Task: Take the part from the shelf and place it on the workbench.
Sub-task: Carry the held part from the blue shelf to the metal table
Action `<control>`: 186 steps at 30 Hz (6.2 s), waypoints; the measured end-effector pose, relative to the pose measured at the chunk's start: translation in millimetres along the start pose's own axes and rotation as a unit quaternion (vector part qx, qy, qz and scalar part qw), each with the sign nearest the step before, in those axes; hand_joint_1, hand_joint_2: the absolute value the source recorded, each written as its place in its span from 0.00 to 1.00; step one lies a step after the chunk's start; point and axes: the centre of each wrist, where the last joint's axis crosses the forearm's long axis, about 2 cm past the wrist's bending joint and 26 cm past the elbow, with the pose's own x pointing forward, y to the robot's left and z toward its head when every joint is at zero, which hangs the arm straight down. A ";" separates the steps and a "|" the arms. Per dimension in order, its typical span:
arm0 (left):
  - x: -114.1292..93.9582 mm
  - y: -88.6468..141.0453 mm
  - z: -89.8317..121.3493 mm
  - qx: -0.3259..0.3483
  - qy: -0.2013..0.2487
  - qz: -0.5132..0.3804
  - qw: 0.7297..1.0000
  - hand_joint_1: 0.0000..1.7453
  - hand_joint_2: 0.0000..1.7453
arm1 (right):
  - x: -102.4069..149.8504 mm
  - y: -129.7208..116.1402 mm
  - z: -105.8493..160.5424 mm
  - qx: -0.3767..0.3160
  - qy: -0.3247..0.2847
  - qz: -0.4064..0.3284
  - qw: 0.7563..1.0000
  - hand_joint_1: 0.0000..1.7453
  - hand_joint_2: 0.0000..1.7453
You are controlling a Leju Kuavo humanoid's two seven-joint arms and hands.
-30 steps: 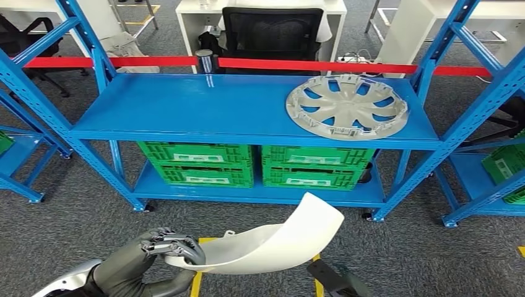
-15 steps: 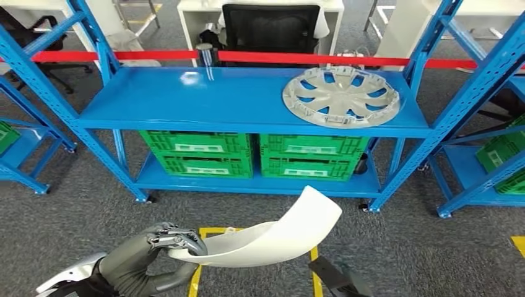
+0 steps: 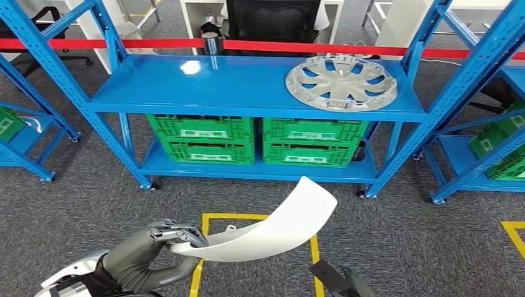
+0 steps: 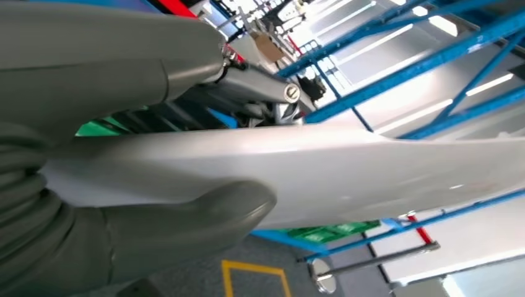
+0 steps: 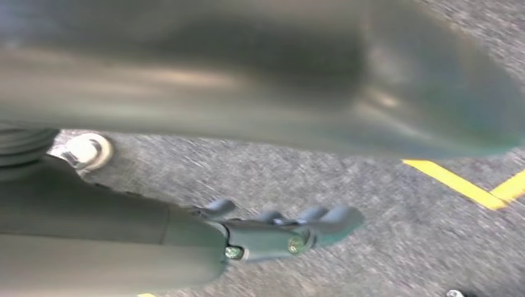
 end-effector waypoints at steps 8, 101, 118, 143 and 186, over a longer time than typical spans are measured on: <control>-6.9 3.1 0.7 0.000 0.011 -0.005 1.000 1.00 1.00 | -3.7 0.0 1.6 -0.003 0.009 -0.012 1.000 0.00 0.00; -4.1 -16.6 -22.9 0.007 -0.011 -0.007 1.000 1.00 1.00 | 9.4 0.2 -3.8 0.000 -0.024 -0.024 0.999 0.00 0.00; -11.4 -31.4 -1.5 0.043 0.015 0.020 0.999 1.00 1.00 | 17.1 -1.2 -7.7 0.027 -0.024 -0.001 0.999 0.00 0.00; -12.5 -34.2 12.9 0.063 0.021 0.023 0.998 1.00 1.00 | 22.4 -10.1 -12.6 -0.002 -0.033 0.004 0.999 0.00 0.00; -14.7 -24.6 -0.2 0.067 0.018 0.018 0.997 1.00 1.00 | 23.2 -24.4 -17.3 -0.007 -0.031 -0.001 0.999 0.00 0.00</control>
